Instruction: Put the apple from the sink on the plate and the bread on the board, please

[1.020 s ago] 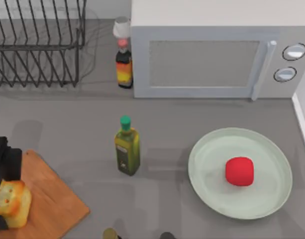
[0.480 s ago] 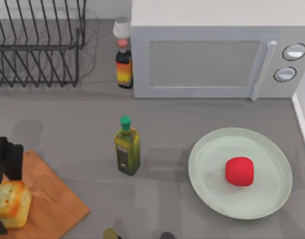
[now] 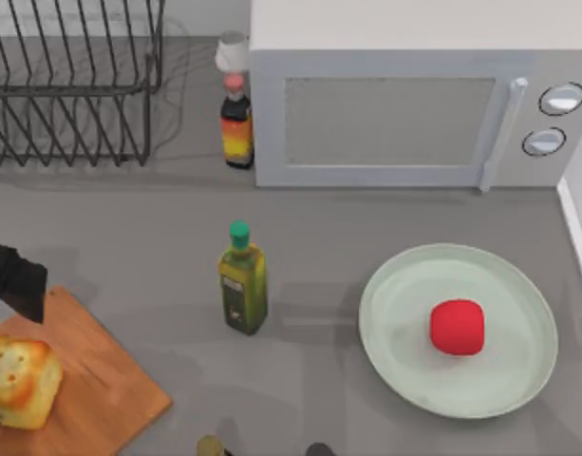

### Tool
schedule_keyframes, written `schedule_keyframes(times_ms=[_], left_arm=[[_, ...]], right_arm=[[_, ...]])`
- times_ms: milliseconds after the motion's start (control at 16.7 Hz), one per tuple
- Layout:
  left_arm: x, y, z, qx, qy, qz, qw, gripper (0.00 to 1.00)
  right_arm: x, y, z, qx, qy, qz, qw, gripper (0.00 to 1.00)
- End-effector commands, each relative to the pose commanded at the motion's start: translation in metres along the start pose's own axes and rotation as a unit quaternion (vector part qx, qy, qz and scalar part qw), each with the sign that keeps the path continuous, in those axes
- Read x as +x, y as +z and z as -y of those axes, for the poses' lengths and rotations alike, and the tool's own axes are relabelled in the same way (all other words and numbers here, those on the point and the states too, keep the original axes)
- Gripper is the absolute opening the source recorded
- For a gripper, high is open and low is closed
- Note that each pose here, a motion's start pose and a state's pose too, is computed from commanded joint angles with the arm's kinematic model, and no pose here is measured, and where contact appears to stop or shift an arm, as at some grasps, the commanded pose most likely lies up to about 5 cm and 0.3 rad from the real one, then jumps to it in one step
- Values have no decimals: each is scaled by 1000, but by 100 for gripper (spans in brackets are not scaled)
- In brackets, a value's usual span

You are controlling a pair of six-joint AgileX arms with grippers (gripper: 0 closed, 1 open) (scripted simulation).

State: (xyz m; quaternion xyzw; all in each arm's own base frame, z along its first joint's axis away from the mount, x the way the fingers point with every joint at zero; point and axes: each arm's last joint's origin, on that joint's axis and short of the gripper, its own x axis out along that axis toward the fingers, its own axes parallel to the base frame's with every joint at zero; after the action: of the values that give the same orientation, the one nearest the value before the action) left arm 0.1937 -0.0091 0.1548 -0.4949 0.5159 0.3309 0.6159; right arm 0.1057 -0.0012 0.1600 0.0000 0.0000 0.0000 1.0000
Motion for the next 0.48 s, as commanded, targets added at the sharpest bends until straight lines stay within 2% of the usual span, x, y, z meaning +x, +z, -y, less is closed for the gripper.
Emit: schedule_keyframes(times_ms=[120,240,360,480], left_arm=[[-10,-3,-11,80,-66,29,994,100],[-21,-7,-23,170,-138,76,973,100],[-31,-10,-35,260,-205,140,933,100],[-38,-13,-47,341,-259,217,877,100]], right_arm=[[0,0,0,0,0,0,1000,100],[0,0,0,0,0,0,1000,100],[0,0,0,0,0,0,1000,100],[0,0,0,0,0,0,1000,100]])
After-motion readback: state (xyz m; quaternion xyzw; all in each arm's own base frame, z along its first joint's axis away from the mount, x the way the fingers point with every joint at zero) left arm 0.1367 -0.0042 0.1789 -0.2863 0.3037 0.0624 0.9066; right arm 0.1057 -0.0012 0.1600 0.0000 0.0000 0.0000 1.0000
